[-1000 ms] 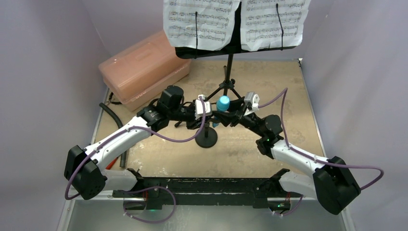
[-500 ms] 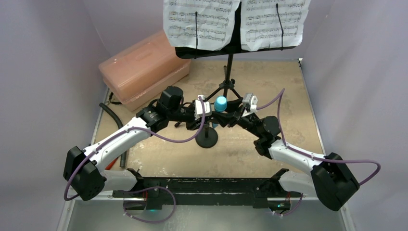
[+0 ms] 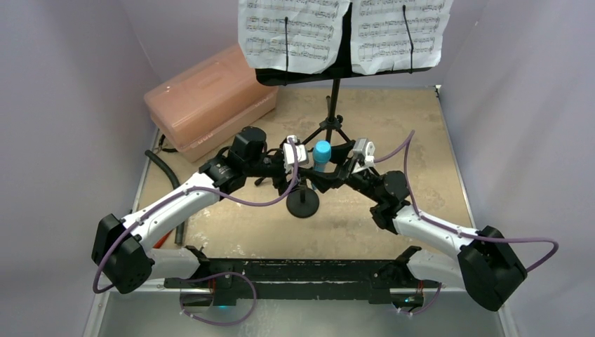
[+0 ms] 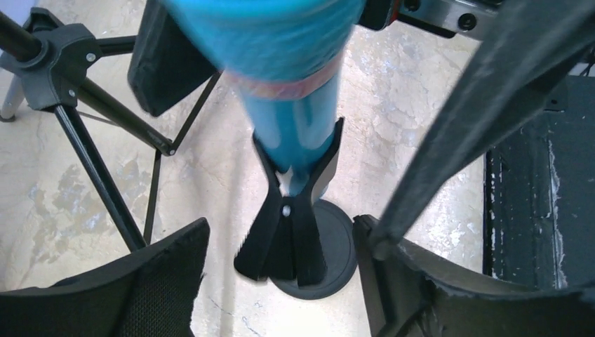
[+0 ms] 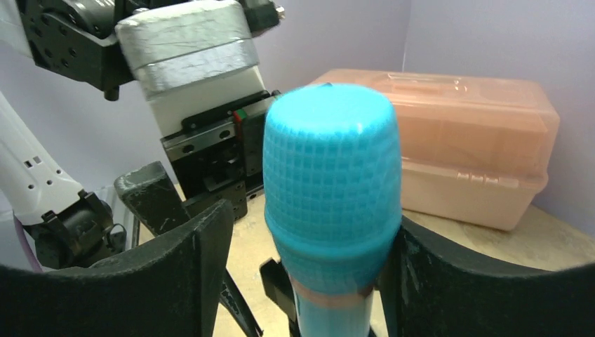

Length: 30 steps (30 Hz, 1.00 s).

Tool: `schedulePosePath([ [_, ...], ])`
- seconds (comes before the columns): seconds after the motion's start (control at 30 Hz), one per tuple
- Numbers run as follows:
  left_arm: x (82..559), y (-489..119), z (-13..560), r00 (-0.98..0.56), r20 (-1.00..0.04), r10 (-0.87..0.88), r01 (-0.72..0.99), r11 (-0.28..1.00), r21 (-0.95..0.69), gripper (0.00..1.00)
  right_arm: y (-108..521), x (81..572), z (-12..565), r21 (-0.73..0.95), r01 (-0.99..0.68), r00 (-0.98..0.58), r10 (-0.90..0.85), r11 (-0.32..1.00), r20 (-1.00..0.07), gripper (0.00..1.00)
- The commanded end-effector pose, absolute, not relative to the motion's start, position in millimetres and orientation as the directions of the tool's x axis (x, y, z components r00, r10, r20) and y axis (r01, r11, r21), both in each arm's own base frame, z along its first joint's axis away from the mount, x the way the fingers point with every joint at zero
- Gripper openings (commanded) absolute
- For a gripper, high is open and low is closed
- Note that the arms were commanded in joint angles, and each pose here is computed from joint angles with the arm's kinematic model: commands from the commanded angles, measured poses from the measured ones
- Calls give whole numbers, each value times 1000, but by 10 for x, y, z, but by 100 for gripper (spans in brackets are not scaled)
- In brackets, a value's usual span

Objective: Set up the instrument practice props

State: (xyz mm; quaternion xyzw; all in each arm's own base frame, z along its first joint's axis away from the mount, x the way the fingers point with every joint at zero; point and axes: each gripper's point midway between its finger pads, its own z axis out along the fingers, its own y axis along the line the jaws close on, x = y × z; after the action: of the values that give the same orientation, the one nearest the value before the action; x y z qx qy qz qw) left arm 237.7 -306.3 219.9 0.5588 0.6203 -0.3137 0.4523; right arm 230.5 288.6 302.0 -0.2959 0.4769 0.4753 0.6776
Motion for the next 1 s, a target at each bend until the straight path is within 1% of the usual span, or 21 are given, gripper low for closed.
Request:
schedulePosePath([
  [0.0,2396,-3077,2516,100,-944,315,959,222,176,81,2856,2178,3317,-25,-932,178,397,361,-900,78],
  [0.03,2396,-3073,2557,102,-950,296,956,236,176,87,2846,2180,3324,-27,-930,181,393,366,-901,82],
  [0.07,2415,-3076,2609,111,-957,270,950,254,181,90,2837,2180,3320,-26,-929,181,390,370,-903,86],
  [0.1,2413,-3070,2629,107,-961,254,947,268,176,93,2825,2180,3324,-28,-926,184,387,377,-904,94],
  [0.13,2425,-3074,2687,116,-966,230,942,282,180,94,2814,2179,3320,-26,-924,184,384,381,-905,97],
  [0.37,2452,-3022,2825,66,-991,115,918,383,106,99,2721,2141,3325,-24,-911,190,367,412,-911,98],
  [0.7,2386,-2851,3100,55,-995,-85,877,480,8,99,2562,2065,3134,15,-890,139,303,456,-943,98],
  [0.97,2363,-2544,3102,-8,-961,-277,793,583,-175,99,2350,1924,2924,50,-864,85,243,501,-966,98],
])
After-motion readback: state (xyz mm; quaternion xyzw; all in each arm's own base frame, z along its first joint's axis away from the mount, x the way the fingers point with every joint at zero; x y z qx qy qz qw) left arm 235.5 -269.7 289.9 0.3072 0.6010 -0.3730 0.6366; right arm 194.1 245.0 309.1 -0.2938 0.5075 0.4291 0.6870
